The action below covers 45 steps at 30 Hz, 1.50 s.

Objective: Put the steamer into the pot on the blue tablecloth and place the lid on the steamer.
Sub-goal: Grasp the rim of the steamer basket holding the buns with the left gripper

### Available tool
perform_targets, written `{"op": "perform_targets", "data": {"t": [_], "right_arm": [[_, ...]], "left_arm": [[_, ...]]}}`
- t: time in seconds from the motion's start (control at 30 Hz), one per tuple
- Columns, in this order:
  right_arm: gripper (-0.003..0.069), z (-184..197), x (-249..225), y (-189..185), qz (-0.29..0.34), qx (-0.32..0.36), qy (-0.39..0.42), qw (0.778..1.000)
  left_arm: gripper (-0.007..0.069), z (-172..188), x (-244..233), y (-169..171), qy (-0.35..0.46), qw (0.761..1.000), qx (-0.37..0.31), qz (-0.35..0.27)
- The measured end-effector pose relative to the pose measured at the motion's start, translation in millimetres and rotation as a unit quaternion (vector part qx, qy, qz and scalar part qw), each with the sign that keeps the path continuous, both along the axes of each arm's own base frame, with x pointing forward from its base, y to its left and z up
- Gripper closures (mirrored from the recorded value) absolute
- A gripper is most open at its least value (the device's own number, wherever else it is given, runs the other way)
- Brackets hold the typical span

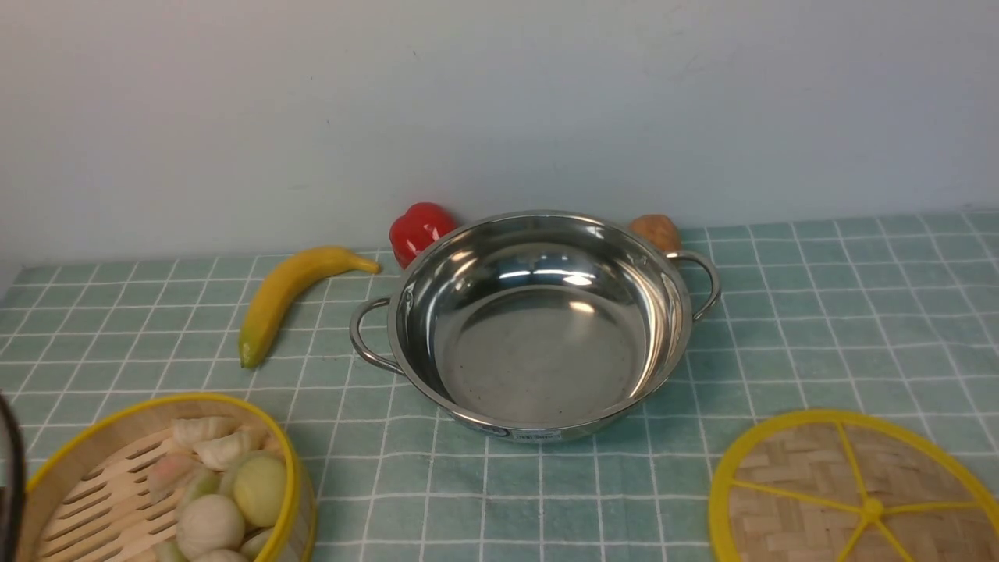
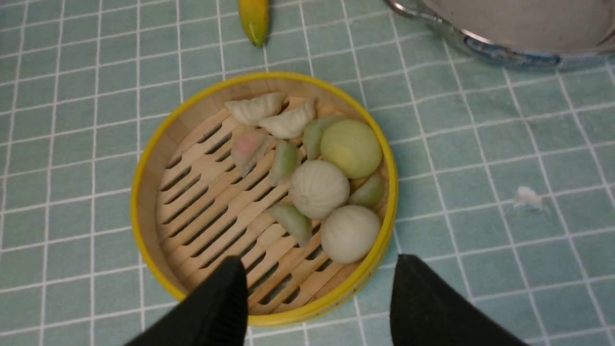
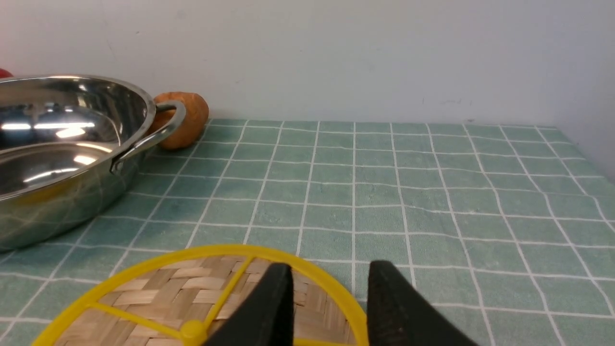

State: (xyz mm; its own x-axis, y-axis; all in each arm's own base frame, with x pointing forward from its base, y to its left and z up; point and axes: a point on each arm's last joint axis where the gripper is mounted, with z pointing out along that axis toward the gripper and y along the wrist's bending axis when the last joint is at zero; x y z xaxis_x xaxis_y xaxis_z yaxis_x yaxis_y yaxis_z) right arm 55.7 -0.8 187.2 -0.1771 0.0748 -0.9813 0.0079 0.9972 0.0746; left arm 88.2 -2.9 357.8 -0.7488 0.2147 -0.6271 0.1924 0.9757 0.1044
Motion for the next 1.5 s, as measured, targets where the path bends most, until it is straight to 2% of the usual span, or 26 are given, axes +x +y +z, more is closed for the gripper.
{"op": "perform_targets", "data": {"t": [0.2, 0.3, 0.33, 0.43, 0.57, 0.7, 0.9, 1.03, 1.23, 1.33, 1.43, 1.5], "right_arm": [[0.0416, 0.0, 0.0, 0.0, 0.000, 0.000, 0.000, 1.000], [0.0416, 0.0, 0.0, 0.0, 0.000, 0.000, 0.000, 1.000], [0.0416, 0.0, 0.0, 0.0, 0.000, 0.000, 0.000, 1.000], [0.0416, 0.0, 0.0, 0.0, 0.000, 0.000, 0.000, 1.000], [0.0416, 0.0, 0.0, 0.0, 0.000, 0.000, 0.000, 1.000], [0.0416, 0.0, 0.0, 0.0, 0.000, 0.000, 0.000, 1.000], [0.0416, 0.0, 0.0, 0.0, 0.000, 0.000, 0.000, 1.000], [0.0416, 0.0, 0.0, 0.0, 0.000, 0.000, 0.000, 1.000], [0.0416, 0.0, 0.0, 0.0, 0.000, 0.000, 0.000, 1.000], [0.0416, 0.0, 0.0, 0.0, 0.000, 0.000, 0.000, 1.000], [0.0416, 0.0, 0.0, 0.0, 0.000, 0.000, 0.000, 1.000], [0.0416, 0.0, 0.0, 0.0, 0.000, 0.000, 0.000, 1.000]], "left_arm": [[0.0281, -33.6, 42.6, 0.8, 0.113, 0.983, 0.072, -0.125], [0.0281, -45.0, 53.2, 0.4, 0.146, 0.973, 0.083, -0.156], [0.0281, -57.8, 62.3, 0.4, 0.180, 0.959, 0.103, -0.192], [0.0281, -71.4, 68.7, 0.8, 0.212, 0.945, 0.120, -0.220], [0.0281, -105.9, 77.1, 1.8, 0.291, 0.907, 0.128, -0.275], [0.0281, -122.8, 77.2, 0.4, 0.325, 0.890, 0.116, -0.299], [0.0277, -125.9, 76.5, 2.4, 0.329, 0.874, 0.135, -0.332], [0.0223, -126.0, 77.1, 6.8, 0.331, 0.861, 0.165, -0.348], [0.0144, -126.0, 87.2, 7.4, 0.285, 0.874, 0.189, -0.346], [0.0140, -128.1, 92.2, 7.0, 0.272, 0.877, 0.193, -0.346], [0.0142, -134.3, 95.2, 6.8, 0.289, 0.873, 0.184, -0.347], [0.0155, -143.0, 95.8, 6.7, 0.330, 0.863, 0.165, -0.345]]}}
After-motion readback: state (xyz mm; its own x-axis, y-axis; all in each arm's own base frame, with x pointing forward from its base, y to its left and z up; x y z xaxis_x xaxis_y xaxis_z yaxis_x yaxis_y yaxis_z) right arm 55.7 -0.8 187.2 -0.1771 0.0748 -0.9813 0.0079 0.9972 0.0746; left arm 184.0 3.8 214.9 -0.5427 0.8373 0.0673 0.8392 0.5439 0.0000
